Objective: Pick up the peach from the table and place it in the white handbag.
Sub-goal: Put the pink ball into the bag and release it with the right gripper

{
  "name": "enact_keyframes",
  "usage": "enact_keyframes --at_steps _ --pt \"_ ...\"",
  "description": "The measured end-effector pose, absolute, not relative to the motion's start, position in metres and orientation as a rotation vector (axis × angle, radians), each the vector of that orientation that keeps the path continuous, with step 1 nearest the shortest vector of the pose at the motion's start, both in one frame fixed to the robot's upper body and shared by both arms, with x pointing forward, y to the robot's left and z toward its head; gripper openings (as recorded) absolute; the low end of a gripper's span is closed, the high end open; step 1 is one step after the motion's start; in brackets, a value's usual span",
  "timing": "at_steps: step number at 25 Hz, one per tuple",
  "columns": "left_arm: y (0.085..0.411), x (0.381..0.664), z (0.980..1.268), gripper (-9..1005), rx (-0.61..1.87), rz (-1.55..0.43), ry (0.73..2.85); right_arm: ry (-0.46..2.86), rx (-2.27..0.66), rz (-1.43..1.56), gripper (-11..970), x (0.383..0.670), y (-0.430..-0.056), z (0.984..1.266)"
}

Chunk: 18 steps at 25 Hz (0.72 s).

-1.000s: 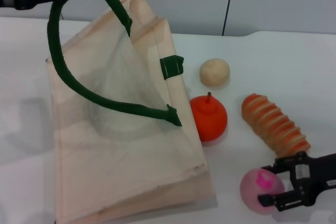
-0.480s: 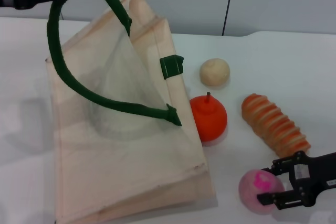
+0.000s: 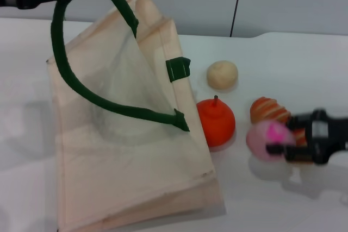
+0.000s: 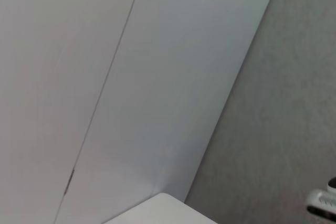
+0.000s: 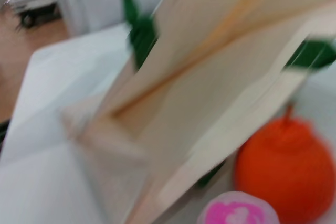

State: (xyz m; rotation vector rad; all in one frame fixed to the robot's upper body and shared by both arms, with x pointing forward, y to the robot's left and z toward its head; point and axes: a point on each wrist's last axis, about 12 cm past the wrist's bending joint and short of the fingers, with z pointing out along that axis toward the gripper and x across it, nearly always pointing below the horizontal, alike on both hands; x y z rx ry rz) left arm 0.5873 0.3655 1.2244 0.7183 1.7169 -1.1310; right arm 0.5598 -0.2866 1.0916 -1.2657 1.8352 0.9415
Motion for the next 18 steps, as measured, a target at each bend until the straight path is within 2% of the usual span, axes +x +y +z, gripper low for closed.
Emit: enact_keyframes --at_steps 4,9,18 --pt "0.361 0.590 1.227 218 0.734 -1.139 1.710 1.737 -1.219 0.927 539 0.576 -0.281 1.111" --pt "0.357 0.594 1.231 221 0.750 -1.144 1.699 1.614 -1.230 0.938 531 0.596 -0.248 1.131" --pt "0.349 0.600 1.236 227 0.773 -1.152 1.681 1.580 -1.307 0.942 529 0.616 -0.191 1.137"
